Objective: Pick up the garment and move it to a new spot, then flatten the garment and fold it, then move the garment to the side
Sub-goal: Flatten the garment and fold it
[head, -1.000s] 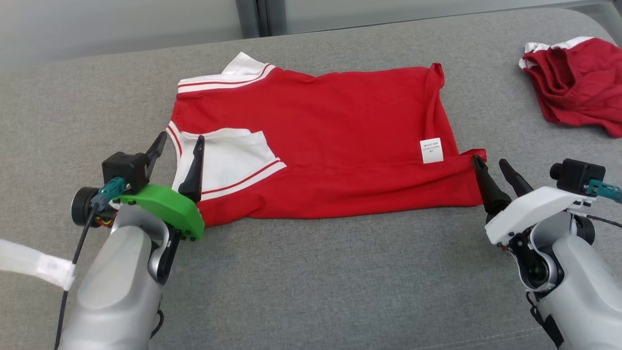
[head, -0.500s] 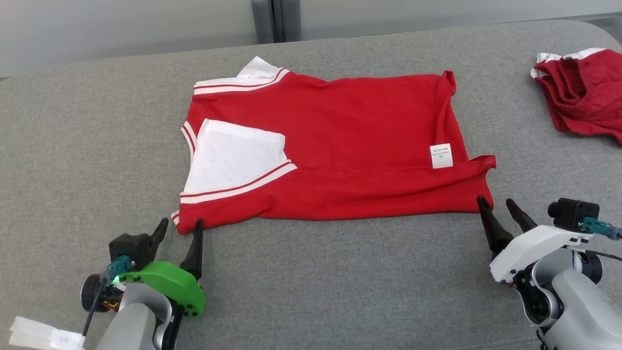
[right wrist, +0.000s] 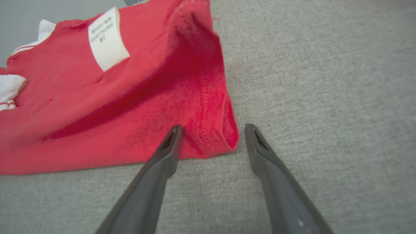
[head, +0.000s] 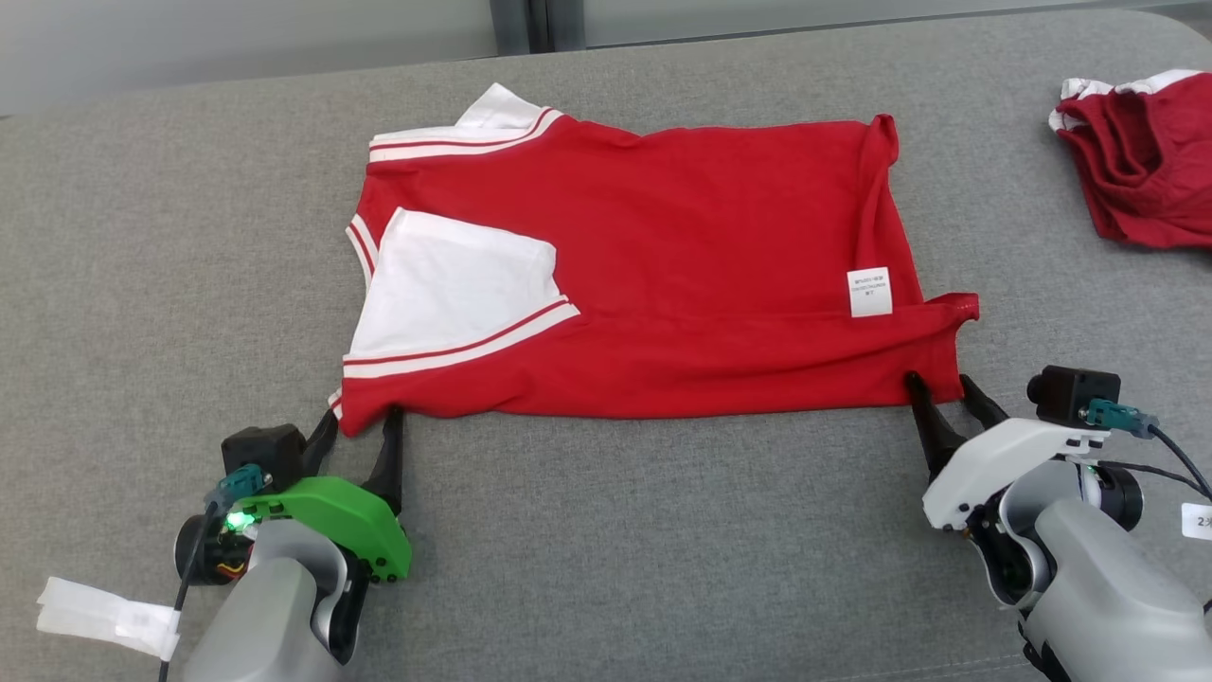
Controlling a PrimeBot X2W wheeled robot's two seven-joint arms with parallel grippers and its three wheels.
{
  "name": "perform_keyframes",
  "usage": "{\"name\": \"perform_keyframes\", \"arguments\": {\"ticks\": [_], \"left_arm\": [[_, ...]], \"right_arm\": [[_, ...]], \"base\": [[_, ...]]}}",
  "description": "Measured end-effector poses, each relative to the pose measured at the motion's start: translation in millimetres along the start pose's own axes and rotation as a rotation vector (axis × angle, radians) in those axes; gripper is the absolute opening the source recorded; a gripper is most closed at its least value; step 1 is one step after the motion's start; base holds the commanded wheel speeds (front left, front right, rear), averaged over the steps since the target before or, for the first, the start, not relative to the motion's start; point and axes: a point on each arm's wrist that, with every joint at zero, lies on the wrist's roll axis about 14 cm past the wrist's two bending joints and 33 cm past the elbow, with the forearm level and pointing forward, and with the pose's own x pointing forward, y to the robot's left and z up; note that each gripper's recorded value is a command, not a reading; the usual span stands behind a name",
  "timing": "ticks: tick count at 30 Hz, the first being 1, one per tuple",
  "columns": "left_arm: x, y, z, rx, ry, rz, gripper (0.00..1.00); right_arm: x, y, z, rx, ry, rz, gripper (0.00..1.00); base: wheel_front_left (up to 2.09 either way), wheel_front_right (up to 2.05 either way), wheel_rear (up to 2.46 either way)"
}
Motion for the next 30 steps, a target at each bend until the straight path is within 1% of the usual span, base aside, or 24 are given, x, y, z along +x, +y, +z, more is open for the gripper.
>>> {"name": "perform_keyframes", "arguments": {"ticks": [4,8,11,16,19,24,26,30], "left_arm": [[3,-1,8,-0.025,-0.022,0.0,0.0],[1,-4,26,-0.043,-0.081,-0.008,0.0],[-8,-1,37,-0.068,-0.128,-0.003,0.0],[-32,3,39,-0.099,-0.177,0.012,0.0],[-49,3,28,-0.095,-0.176,0.018,0.0],[-76,0,5,-0.14,-0.163,0.043,0.0],[-89,-2,-11,-0.161,-0.137,0.058,0.0],[-106,-1,-27,-0.183,-0.119,0.087,0.0]], "right_arm": [[8,10,1,0.018,-0.013,0.017,0.0],[6,12,7,0.014,-0.039,0.026,0.0],[0,12,16,0.009,-0.072,0.034,0.0],[-18,14,18,0.029,-0.106,0.053,0.0],[-32,12,15,0.029,-0.114,0.058,0.0],[-52,9,8,0.053,-0.126,0.06,0.0],[-62,7,-1,0.065,-0.115,0.053,0.0],[-80,0,-24,0.096,-0.074,0.028,0.0]], "base": [[0.0,0.0,0.0],[0.0,0.0,0.0],[0.0,0.0,0.0],[0.0,0.0,0.0],[0.0,0.0,0.0],[0.0,0.0,0.0],[0.0,0.0,0.0],[0.0,0.0,0.0]]}}
